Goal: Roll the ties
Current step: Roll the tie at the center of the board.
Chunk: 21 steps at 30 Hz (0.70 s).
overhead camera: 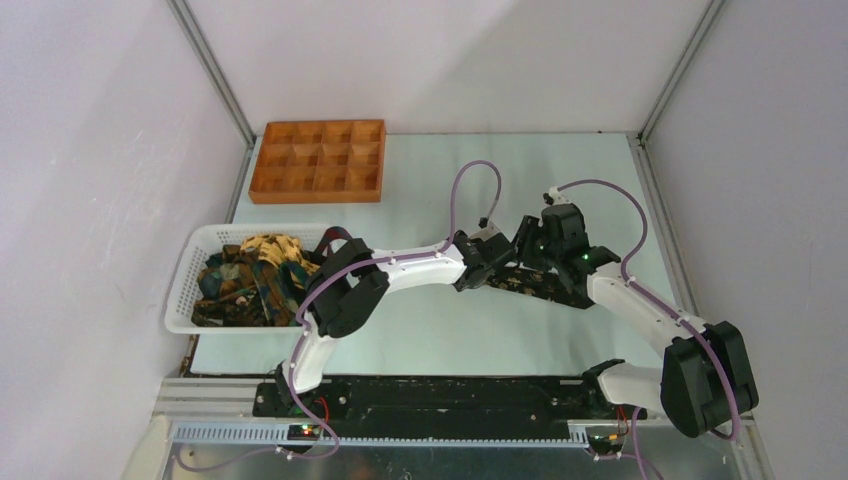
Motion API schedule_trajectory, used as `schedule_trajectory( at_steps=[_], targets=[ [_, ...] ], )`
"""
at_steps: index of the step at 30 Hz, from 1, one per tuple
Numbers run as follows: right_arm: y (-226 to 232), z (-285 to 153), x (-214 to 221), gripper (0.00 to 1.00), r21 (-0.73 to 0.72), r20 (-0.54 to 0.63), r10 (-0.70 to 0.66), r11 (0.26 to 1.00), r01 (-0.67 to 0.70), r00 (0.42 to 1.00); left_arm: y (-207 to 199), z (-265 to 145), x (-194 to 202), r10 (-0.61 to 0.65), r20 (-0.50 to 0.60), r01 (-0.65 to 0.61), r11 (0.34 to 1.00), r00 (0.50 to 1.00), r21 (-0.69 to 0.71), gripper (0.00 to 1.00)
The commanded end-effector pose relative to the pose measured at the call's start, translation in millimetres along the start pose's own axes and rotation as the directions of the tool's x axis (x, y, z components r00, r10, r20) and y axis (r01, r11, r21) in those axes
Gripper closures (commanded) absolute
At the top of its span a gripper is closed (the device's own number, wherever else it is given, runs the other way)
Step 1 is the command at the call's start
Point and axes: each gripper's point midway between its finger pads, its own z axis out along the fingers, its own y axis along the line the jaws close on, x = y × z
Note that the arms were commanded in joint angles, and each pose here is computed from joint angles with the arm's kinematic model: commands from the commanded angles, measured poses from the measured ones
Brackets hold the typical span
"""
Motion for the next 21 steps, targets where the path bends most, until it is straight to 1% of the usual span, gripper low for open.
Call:
schedule_trajectory(
  at_steps=[1,6,10,12,14,18,21],
  targets=[
    [6,0,-3,0.52,-0.022,0.007,0.006,1.0,-0.005,1.0,0,-1,-6,-0.014,0.015,0.014,1.0,1.0,-0.022,0.57],
    [-7,12,15,0.54,0.038,-0.059,0.036,0.999,-0.034,0.998,0,-1,-6,-0.012,0.015,0.013,1.0,1.0,-0.028,0.57],
    [-15,22,27,0.67,0.08,-0.1,0.045,0.996,-0.037,0.994,0,0,-5,-0.014,0.014,0.014,0.999,1.0,-0.031,0.57],
    [-22,27,33,0.77,0.112,-0.116,0.056,0.993,-0.043,0.992,0,1,-5,-0.015,0.013,0.015,0.999,1.0,-0.03,0.57],
    [-30,31,38,0.83,0.15,-0.126,0.068,0.988,-0.049,0.99,0,1,-4,-0.014,0.011,0.014,0.999,1.0,-0.031,0.57],
    [-46,37,45,0.92,0.221,-0.139,0.091,0.973,-0.058,0.986,1,1,-4,-0.015,0.012,0.015,0.999,1.0,-0.034,0.57],
    [-55,40,49,0.97,0.263,-0.141,0.106,0.963,-0.066,0.984,2,3,-4,-0.016,0.011,0.016,0.999,1.0,-0.038,0.57]
  ],
)
